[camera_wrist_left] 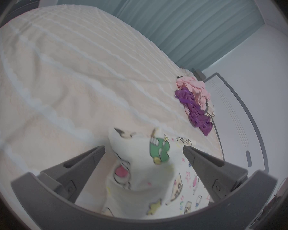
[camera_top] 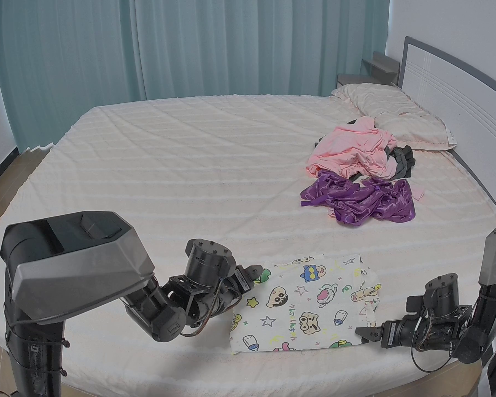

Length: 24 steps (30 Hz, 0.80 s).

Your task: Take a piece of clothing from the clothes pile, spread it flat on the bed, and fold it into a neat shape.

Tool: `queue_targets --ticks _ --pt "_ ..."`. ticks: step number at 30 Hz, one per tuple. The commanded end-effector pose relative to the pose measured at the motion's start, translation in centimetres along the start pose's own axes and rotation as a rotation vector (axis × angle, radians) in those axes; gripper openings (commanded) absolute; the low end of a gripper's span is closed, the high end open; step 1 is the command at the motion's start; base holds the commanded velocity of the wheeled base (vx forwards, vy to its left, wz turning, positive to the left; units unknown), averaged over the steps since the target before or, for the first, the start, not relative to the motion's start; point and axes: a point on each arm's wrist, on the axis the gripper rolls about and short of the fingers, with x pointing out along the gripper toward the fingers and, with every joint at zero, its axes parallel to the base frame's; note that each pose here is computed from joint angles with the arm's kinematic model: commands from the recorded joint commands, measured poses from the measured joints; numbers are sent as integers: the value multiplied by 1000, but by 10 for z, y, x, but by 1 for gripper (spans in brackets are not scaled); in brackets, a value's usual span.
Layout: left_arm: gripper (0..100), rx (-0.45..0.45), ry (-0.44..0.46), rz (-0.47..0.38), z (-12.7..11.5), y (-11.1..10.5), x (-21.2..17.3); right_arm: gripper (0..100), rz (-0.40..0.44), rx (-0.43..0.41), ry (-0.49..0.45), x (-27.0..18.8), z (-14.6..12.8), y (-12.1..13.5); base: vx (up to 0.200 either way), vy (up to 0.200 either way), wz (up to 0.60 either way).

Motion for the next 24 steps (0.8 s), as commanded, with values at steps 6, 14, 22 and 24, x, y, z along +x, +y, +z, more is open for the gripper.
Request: queue_targets --ticks 6,14,22,24 --pt "100 -29 -98 5 25 -3 -7 100 -7 1 13 -3 -3 -1 0 0 0" --pt "100 -107 -29 -94 9 -28 -25 100 -7 1 13 -3 -3 -1 0 0 0" --pt "100 -59 86 -67 -29 -19 -4 100 -12 0 24 -1 -5 -2 0 0 0" --pt "100 -33 96 -54 -32 -14 -2 100 -11 0 23 -1 -5 -2 0 0 0"
